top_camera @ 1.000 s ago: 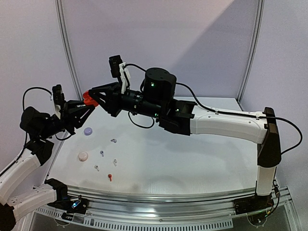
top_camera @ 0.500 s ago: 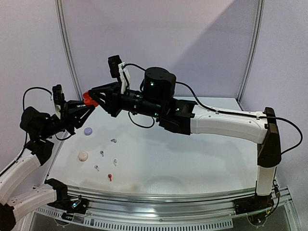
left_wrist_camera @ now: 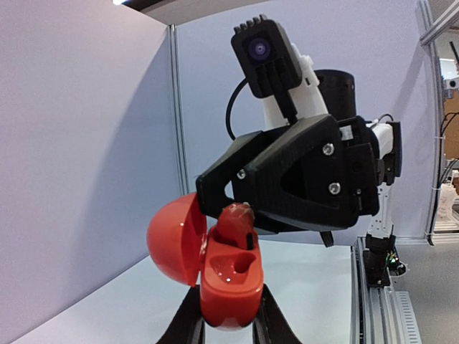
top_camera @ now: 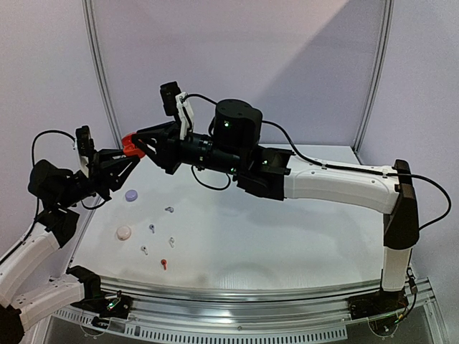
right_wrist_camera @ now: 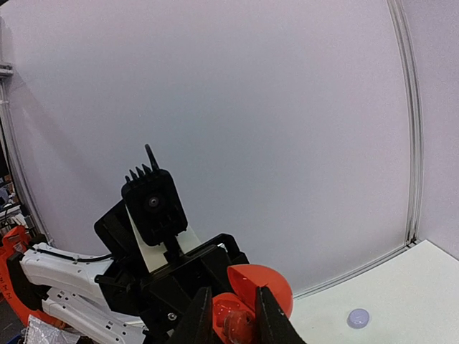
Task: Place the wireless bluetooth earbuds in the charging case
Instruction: Insert the right earbud into the right side groove of the charging case.
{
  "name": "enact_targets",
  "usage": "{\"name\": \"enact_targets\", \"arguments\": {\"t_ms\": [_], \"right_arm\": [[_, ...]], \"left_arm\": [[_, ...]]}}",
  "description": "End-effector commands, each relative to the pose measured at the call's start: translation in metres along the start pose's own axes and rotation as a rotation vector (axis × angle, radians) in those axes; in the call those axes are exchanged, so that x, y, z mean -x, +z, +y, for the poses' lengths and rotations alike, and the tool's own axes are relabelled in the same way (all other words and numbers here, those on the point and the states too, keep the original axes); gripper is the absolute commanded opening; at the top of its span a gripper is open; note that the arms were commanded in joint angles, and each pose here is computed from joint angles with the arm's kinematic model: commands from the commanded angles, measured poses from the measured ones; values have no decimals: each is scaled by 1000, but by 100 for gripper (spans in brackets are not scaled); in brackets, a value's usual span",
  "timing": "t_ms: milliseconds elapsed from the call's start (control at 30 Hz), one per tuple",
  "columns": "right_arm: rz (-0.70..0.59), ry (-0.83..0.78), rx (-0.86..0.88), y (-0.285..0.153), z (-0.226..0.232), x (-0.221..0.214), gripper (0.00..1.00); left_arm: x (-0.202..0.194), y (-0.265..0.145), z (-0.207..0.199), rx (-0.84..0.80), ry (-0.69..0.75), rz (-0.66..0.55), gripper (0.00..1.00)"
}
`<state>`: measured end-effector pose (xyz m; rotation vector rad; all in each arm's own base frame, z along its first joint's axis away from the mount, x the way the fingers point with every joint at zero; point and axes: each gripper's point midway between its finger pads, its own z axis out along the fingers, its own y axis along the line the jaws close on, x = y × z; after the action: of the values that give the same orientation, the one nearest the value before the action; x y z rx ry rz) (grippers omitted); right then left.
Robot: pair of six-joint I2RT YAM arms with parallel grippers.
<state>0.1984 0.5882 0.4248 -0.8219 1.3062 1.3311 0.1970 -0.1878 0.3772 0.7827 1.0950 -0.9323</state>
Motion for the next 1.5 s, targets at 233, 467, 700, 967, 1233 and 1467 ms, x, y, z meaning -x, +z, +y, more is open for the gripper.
{"name": "enact_targets", "arguments": {"t_ms": [233, 467, 700, 967, 1233, 1467], "right_arm": [[164, 16, -58, 1, -20, -49, 22], [143, 3, -102, 3, -26, -35, 31], [91, -12, -119, 1, -23, -6, 37], [25, -44, -127, -2, -18, 21, 45], [-11, -52, -106, 2, -16, 40, 55], [-22, -62, -76, -1, -5, 54, 56]], "left_arm": [[27, 0, -12, -35, 93, -80, 0], [18, -1, -8, -20, 56, -58, 0], [13, -1, -6, -10, 36, -48, 0], [3, 4, 4, 13, -21, -10, 0], [-2, -2, 4, 47, 2, 17, 0], [-3, -3, 4, 49, 8, 6, 0]]}}
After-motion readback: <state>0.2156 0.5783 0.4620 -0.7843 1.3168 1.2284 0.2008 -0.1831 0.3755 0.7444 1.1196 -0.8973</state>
